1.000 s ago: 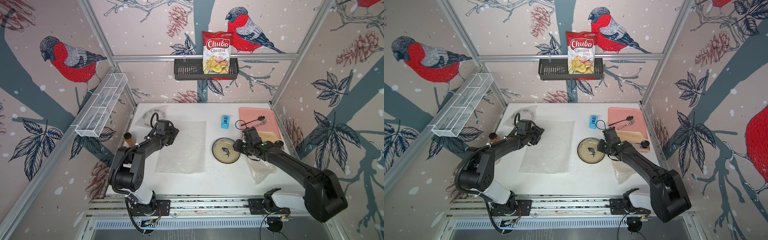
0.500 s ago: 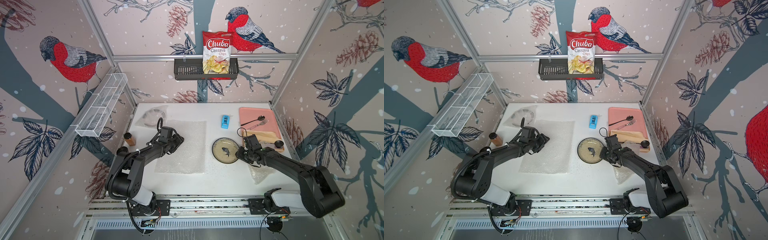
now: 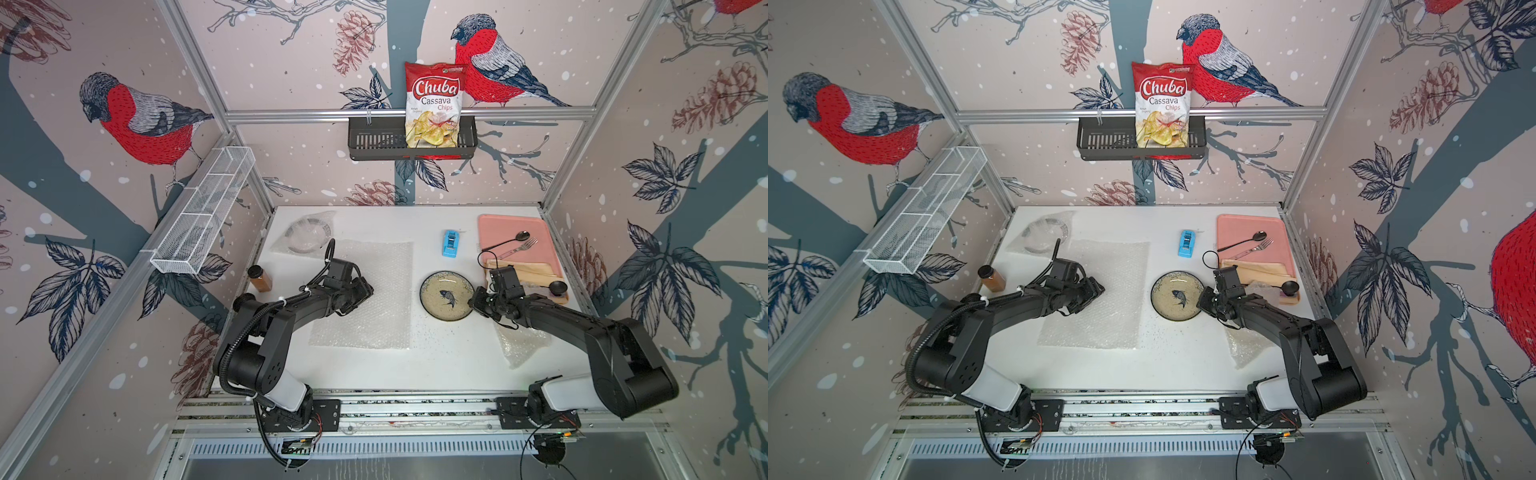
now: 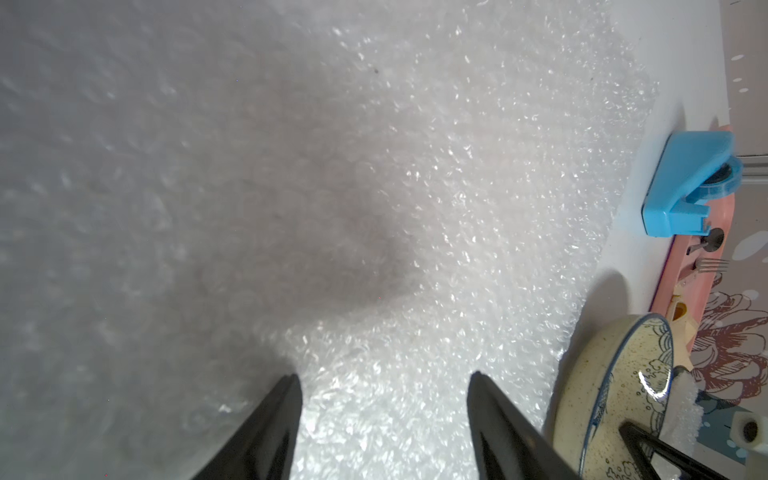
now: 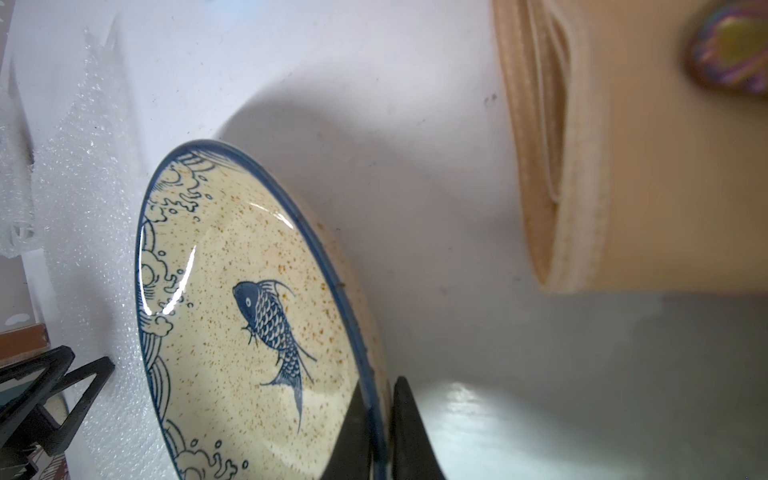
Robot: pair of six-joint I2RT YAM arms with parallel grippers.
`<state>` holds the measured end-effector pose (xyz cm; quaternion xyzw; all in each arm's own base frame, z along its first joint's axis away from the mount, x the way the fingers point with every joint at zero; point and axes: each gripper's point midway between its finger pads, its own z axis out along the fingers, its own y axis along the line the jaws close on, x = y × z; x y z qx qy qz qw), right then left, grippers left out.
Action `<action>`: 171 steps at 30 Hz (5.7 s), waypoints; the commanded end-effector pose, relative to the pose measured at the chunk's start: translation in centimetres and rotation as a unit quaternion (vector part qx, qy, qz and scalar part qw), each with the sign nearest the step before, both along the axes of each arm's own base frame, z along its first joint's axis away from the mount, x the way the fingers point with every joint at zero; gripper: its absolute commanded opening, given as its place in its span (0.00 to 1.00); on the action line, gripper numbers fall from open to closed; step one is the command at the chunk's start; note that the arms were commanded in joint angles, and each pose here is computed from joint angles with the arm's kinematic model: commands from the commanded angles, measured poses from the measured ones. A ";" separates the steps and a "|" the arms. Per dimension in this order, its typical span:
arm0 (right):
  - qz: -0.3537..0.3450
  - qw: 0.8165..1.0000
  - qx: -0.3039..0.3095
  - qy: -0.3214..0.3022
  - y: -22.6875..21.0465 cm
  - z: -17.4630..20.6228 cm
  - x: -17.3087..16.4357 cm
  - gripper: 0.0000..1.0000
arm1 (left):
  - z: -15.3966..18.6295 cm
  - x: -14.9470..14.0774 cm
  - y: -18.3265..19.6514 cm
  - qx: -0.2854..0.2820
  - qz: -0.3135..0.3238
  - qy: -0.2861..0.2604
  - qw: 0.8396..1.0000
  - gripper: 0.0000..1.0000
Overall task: Wrap dinner plates in bubble wrap
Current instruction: Adjust the bubble wrap at the center of the board, then place the plate on the bubble wrap, then wrap the plate in the bubble wrap.
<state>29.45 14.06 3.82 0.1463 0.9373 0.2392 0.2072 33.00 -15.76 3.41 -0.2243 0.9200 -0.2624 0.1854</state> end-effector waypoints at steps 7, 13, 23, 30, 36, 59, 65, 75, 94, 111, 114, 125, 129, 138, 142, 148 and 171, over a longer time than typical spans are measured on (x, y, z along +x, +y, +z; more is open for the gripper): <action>0.024 0.996 0.054 -0.074 0.7 5.7 2.2 0.01 | -2.7 -3.5 -2.9 -0.015 -0.011 0.070 0.997 0.67; 0.050 0.993 0.064 -0.087 1.7 7.5 2.6 0.01 | -1.3 -4.5 -4.4 -0.028 -0.007 0.073 0.997 0.67; 0.133 0.985 0.069 -0.085 8.8 8.5 3.0 0.01 | 3.3 -4.6 0.6 -0.025 0.065 0.029 0.997 0.67; 0.205 0.973 0.075 -0.071 16.9 7.6 2.4 0.01 | 2.6 -6.1 5.4 -0.014 0.108 0.034 0.993 0.67; 0.247 0.964 0.083 -0.054 22.1 5.9 2.0 0.01 | 2.5 -6.7 7.6 -0.025 0.126 0.029 0.991 0.67; 0.253 0.966 0.053 -0.015 22.9 2.0 0.2 0.00 | 2.2 -9.1 10.4 -0.012 0.145 0.038 0.989 0.67; 0.252 0.967 0.045 -0.008 22.6 0.8 0.2 0.02 | 1.9 -10.3 10.4 -0.009 0.144 0.057 0.988 0.67; 0.253 0.965 0.052 -0.035 22.2 3.0 0.3 0.28 | 0.2 -14.6 10.6 0.044 0.131 0.160 0.977 0.64; 0.223 0.968 0.088 -0.073 17.7 7.1 1.8 0.30 | -3.3 -20.5 9.1 0.064 0.118 0.266 0.954 0.45; 0.227 0.969 0.081 -0.055 16.8 5.6 1.7 0.30 | 4.8 -9.4 1.8 -0.089 0.045 0.143 0.985 0.00; 0.225 0.970 0.080 -0.054 16.7 5.5 1.7 0.30 | 5.6 -6.7 0.3 -0.098 0.029 0.129 0.986 0.00; 0.227 0.971 0.061 -0.046 15.8 5.3 0.2 0.31 | 2.0 -0.7 -6.3 -0.086 -0.059 0.152 0.983 0.14; 0.237 0.970 0.043 -0.040 15.0 5.4 -1.5 0.32 | 0.3 -1.1 -6.3 -0.079 -0.066 0.161 0.982 0.34; 0.244 0.967 0.055 0.051 13.3 2.0 -9.6 0.50 | -0.7 -1.7 -5.7 -0.065 -0.072 0.159 0.983 0.62; 0.244 0.962 0.096 0.072 13.9 1.0 -12.2 0.53 | -1.1 -2.2 -5.6 -0.065 -0.077 0.161 0.982 0.65; 0.266 0.949 0.142 0.095 16.6 0.2 -15.0 0.51 | -1.3 -2.6 -5.6 -0.066 -0.083 0.155 0.982 0.65; 0.304 0.910 0.284 0.000 24.4 8.8 -6.5 0.00 | -0.7 -2.5 -5.0 -0.108 -0.068 0.130 0.983 0.74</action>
